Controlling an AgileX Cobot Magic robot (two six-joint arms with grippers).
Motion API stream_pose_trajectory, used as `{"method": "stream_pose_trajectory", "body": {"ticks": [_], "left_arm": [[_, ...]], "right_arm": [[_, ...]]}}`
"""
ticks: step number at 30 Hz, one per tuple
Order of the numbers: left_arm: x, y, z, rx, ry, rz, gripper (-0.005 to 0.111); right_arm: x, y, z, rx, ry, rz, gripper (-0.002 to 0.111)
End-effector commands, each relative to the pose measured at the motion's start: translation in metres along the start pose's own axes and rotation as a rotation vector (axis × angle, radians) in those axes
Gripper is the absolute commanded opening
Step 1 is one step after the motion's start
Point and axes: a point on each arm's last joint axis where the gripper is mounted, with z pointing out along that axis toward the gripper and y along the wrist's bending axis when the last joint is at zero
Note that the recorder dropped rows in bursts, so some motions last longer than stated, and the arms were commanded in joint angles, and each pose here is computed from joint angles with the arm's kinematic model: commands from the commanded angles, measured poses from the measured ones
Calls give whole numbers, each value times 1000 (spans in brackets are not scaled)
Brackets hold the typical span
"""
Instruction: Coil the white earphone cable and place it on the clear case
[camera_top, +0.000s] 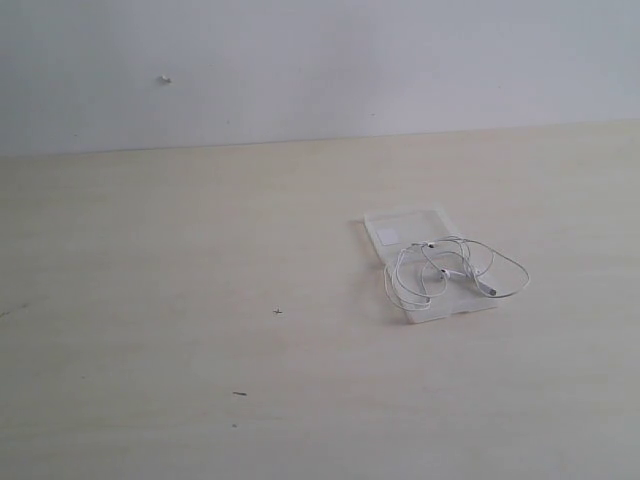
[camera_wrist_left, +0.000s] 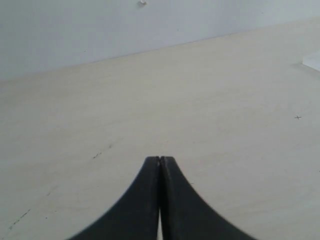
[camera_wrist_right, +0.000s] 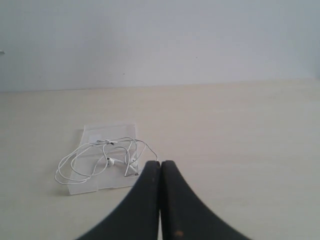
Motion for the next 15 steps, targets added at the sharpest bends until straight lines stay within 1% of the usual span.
{"method": "stream_pose_trajectory", "body": {"ticks": [1,15], "left_arm": [[-1,0,-1,-3,-9,-4,0],[-1,0,-1,-3,-9,-4,0]], "right_arm": [[1,0,0,6,-5,-5,0],[-1,0,0,3,-30,-1,0]]}}
